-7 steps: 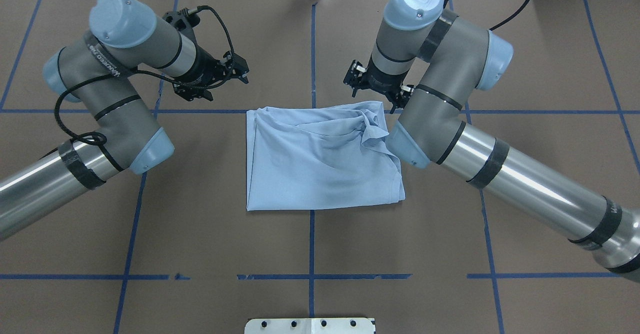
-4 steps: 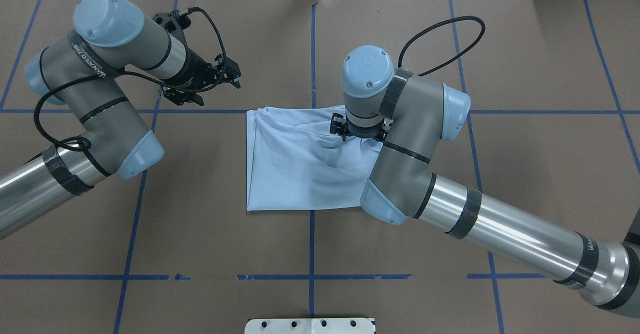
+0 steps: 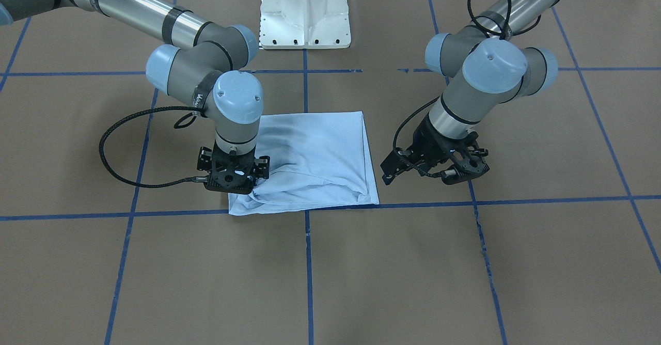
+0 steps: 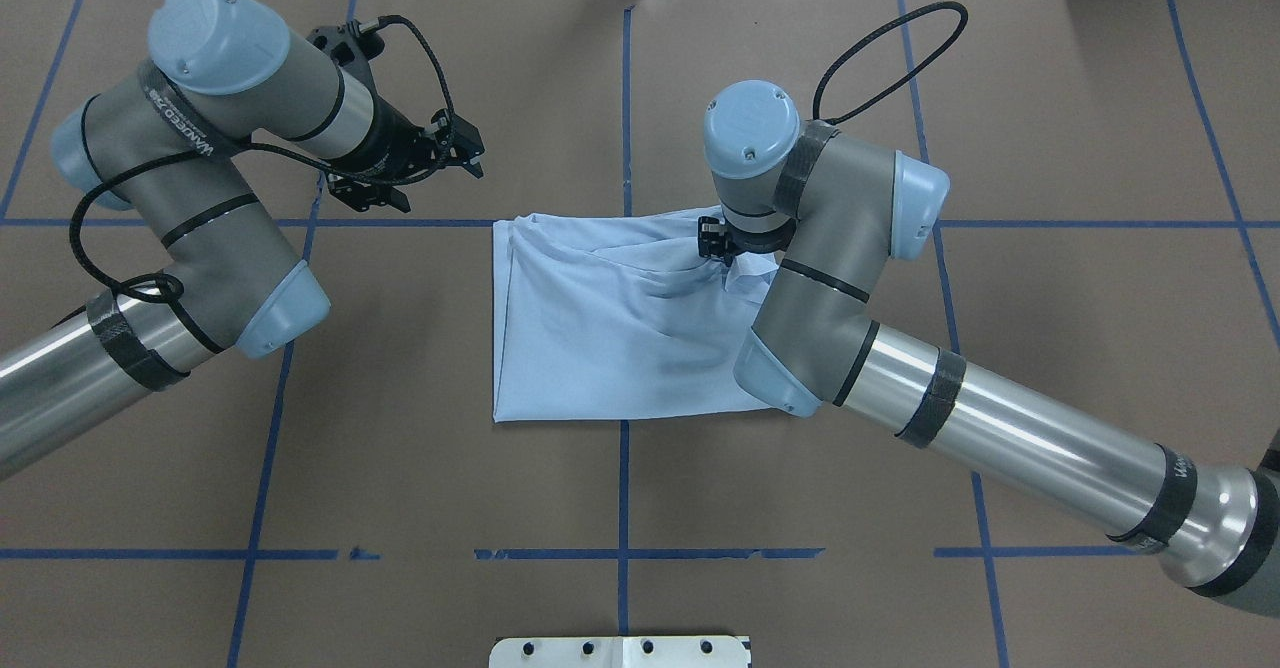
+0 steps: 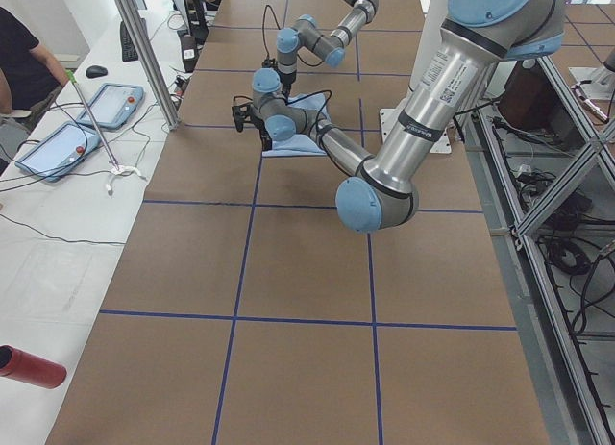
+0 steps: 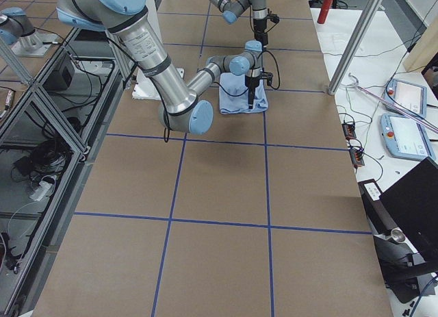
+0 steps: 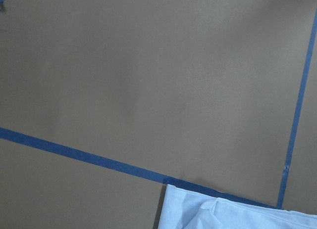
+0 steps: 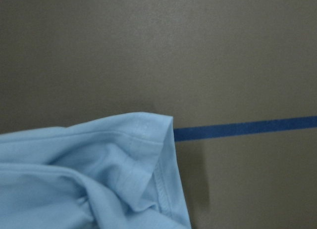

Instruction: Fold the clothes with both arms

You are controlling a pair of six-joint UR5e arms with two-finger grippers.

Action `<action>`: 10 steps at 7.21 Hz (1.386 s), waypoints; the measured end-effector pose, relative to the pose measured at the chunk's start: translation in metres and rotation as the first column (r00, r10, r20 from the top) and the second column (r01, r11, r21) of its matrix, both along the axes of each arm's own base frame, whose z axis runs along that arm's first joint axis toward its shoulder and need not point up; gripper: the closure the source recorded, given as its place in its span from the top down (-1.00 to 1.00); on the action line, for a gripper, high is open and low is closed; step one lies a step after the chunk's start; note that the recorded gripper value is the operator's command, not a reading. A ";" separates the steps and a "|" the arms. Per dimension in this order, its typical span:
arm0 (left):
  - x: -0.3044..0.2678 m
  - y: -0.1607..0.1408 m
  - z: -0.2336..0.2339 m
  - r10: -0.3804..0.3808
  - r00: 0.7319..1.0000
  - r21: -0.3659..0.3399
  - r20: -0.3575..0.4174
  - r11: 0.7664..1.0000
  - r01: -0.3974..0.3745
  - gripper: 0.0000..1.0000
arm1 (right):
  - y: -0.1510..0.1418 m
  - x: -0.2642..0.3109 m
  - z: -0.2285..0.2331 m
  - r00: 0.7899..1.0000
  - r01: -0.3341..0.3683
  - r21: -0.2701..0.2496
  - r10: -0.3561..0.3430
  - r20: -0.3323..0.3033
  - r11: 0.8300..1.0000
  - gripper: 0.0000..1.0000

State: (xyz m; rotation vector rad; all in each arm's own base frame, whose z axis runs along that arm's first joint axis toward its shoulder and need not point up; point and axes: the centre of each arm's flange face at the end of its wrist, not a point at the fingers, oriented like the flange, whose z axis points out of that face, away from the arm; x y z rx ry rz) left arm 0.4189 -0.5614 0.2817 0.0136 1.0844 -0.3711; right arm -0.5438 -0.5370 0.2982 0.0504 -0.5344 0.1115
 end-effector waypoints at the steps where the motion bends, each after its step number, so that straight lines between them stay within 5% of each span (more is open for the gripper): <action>1: 0.001 0.000 -0.001 0.000 1.000 0.001 -0.002 1.000 0.000 1.00 | -0.012 0.007 0.010 1.000 0.007 0.004 -0.006 -0.018 1.000 1.00; 6: 0.001 -0.001 -0.006 0.014 1.000 0.035 0.003 0.999 -0.014 1.00 | -0.092 0.085 0.038 0.997 0.046 0.056 -0.043 -0.058 0.997 1.00; 8: -0.053 -0.029 0.036 0.031 0.995 0.167 0.099 0.985 -0.047 1.00 | -0.135 0.166 0.045 0.997 0.076 0.066 -0.076 0.001 0.995 1.00; 10: -0.163 -0.070 0.109 0.038 0.958 0.301 0.283 0.945 -0.127 1.00 | -0.170 0.300 0.089 0.989 0.131 0.087 -0.137 0.060 0.988 1.00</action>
